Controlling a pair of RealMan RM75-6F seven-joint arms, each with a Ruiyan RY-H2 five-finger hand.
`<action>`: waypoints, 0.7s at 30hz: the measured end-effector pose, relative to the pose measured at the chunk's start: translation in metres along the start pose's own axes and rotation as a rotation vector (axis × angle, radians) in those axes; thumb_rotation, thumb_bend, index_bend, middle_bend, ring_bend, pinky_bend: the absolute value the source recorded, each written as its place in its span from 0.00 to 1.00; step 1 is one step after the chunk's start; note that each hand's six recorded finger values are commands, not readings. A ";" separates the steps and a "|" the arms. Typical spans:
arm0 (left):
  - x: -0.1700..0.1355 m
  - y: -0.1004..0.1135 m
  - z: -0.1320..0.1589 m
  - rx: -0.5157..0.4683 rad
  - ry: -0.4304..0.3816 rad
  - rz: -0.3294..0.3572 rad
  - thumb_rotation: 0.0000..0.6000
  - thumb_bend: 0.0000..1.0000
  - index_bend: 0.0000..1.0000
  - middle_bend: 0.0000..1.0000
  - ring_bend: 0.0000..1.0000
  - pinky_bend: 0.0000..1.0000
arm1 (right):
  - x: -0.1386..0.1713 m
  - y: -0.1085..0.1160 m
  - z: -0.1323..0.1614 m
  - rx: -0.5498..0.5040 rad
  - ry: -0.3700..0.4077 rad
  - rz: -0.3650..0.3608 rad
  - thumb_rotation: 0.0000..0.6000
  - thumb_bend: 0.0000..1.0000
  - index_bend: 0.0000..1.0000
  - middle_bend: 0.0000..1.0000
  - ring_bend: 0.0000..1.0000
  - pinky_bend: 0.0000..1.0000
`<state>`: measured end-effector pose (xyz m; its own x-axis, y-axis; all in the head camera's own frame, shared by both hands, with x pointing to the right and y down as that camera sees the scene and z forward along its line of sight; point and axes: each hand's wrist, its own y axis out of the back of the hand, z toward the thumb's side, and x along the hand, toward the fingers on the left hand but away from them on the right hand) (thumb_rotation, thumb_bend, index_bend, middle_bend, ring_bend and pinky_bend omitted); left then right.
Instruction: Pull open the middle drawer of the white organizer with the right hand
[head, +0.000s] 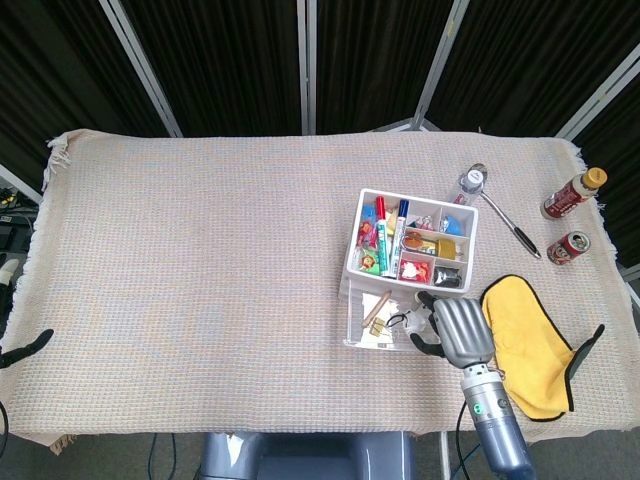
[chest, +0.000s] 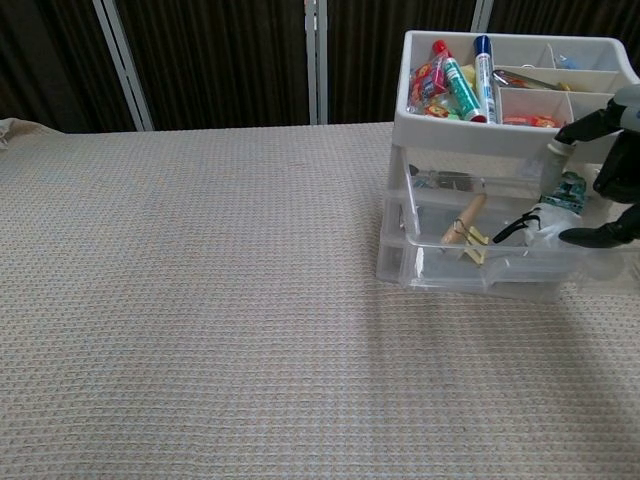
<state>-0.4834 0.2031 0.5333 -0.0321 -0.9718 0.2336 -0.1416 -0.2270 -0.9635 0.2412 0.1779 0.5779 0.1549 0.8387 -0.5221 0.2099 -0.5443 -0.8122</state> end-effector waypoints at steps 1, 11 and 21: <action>0.000 0.000 0.000 0.000 0.000 0.000 1.00 0.04 0.00 0.00 0.00 0.00 | -0.001 0.000 -0.001 0.007 -0.001 0.006 1.00 0.08 0.46 0.99 1.00 0.68; 0.000 0.000 -0.001 -0.001 0.003 0.000 1.00 0.04 0.00 0.00 0.00 0.00 | -0.007 -0.002 -0.005 0.053 -0.023 0.055 1.00 0.09 0.46 0.99 1.00 0.68; 0.001 0.001 -0.001 -0.005 0.004 0.002 1.00 0.04 0.00 0.00 0.00 0.00 | -0.010 -0.009 -0.002 0.080 -0.019 0.089 1.00 0.21 0.53 1.00 1.00 0.68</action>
<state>-0.4847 0.2024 0.5325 -0.0366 -0.9720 0.2319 -0.1463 -0.2244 -0.9635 0.2395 0.1744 0.5907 0.1506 0.7880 -0.5970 0.1185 -0.6139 -0.7804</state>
